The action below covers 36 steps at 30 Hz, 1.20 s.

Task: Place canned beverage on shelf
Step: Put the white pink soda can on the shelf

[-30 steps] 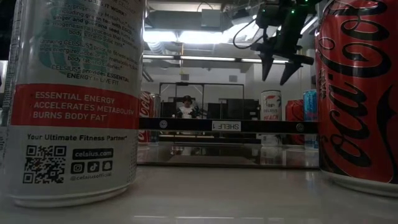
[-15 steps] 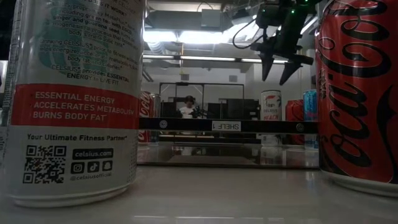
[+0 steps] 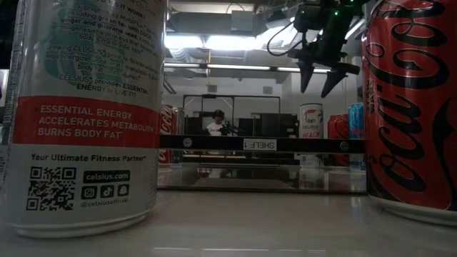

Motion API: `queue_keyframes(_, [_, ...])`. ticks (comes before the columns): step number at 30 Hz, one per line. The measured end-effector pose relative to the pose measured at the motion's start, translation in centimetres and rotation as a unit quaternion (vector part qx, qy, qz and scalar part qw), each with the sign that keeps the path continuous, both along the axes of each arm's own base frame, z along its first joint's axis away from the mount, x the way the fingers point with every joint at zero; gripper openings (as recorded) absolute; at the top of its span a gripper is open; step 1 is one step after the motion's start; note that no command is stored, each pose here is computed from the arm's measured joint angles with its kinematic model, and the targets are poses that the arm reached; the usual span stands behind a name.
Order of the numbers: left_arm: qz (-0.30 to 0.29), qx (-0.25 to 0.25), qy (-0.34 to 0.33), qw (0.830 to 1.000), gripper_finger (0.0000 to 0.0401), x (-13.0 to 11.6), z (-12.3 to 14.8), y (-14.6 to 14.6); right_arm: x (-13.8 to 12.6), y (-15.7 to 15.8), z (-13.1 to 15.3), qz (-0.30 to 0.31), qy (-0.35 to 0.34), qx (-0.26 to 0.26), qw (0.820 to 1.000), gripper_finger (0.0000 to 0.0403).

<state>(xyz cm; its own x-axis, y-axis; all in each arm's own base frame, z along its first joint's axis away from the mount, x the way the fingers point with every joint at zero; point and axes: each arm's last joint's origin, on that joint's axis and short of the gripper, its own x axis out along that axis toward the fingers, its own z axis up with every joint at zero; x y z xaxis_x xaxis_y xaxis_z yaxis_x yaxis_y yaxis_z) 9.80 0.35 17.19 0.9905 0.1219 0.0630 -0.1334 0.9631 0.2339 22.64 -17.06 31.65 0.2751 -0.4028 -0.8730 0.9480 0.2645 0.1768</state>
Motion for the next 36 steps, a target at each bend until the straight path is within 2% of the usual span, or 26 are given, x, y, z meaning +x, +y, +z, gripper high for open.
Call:
queue_keyframes(8, [0.000,0.000,0.000,1.000,0.0000,0.00,0.00,0.00,0.02,-0.02,0.02,0.000,-0.001,-0.001,1.000,0.0370])
queue_keyframes(12, [0.000,0.000,0.000,1.000,0.0000,0.00,0.00,0.00,0.26,-0.15,0.17,0.000,-0.015,-0.010,1.000,0.0395])
queue_keyframes(20, [0.000,0.000,0.000,1.000,0.0000,0.00,0.00,0.00,0.75,-0.50,0.56,-0.003,-0.047,-0.031,0.998,0.0393])
queue_keyframes(23, [0.000,0.000,0.000,1.000,0.0000,0.00,0.00,0.00,0.83,-0.46,0.57,-0.017,-0.066,-0.014,0.998,0.0393])
queue_keyframes(29, [0.000,0.000,0.000,1.000,0.0000,0.00,0.00,0.00,0.69,-0.34,0.44,-0.083,-0.090,0.019,0.992,0.0392])
queue_keyframes(36, [0.000,0.000,0.000,1.000,0.0000,0.00,0.00,0.00,0.63,-0.30,0.40,-0.109,-0.098,0.030,0.989,0.0392])
